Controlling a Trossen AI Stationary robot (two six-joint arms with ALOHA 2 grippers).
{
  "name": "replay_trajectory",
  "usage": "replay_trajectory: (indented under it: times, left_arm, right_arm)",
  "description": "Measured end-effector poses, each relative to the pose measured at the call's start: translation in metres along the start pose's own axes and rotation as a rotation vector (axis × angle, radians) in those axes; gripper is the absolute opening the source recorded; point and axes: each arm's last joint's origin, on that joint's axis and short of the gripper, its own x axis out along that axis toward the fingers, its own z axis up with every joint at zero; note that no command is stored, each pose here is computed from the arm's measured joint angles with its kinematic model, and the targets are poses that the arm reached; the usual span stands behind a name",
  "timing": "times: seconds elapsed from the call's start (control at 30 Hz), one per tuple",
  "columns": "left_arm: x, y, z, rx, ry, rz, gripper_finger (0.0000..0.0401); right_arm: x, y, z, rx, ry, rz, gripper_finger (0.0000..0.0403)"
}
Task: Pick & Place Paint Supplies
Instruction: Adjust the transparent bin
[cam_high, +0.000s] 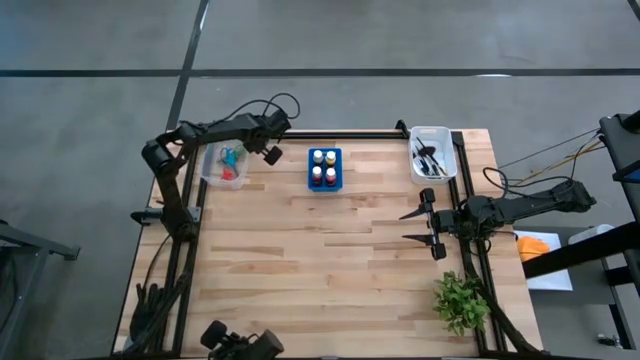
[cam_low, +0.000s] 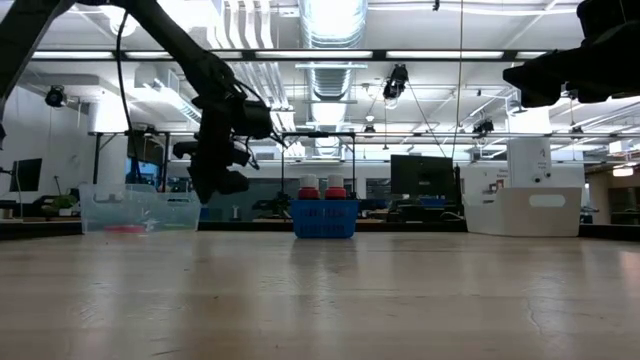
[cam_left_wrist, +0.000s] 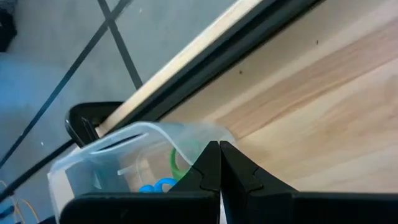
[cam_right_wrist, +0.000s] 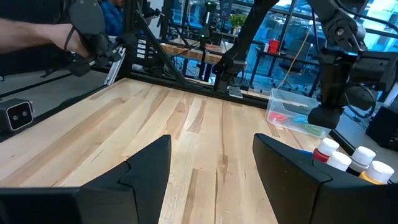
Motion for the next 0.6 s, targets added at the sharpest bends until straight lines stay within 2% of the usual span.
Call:
replay_trajectory:
  times: [0.33, 0.6]
  left_arm:
    - [0.012, 0.003, -0.007, 0.000, 0.009, 0.062, 0.0000]
    - [0.009, 0.004, -0.006, 0.002, -0.010, 0.046, 0.0000]
  right_arm:
    - [0.000, 0.000, 0.000, -0.003, 0.000, 0.000, 0.0226]
    - [0.000, 0.000, 0.000, -0.003, 0.000, 0.000, 0.0226]
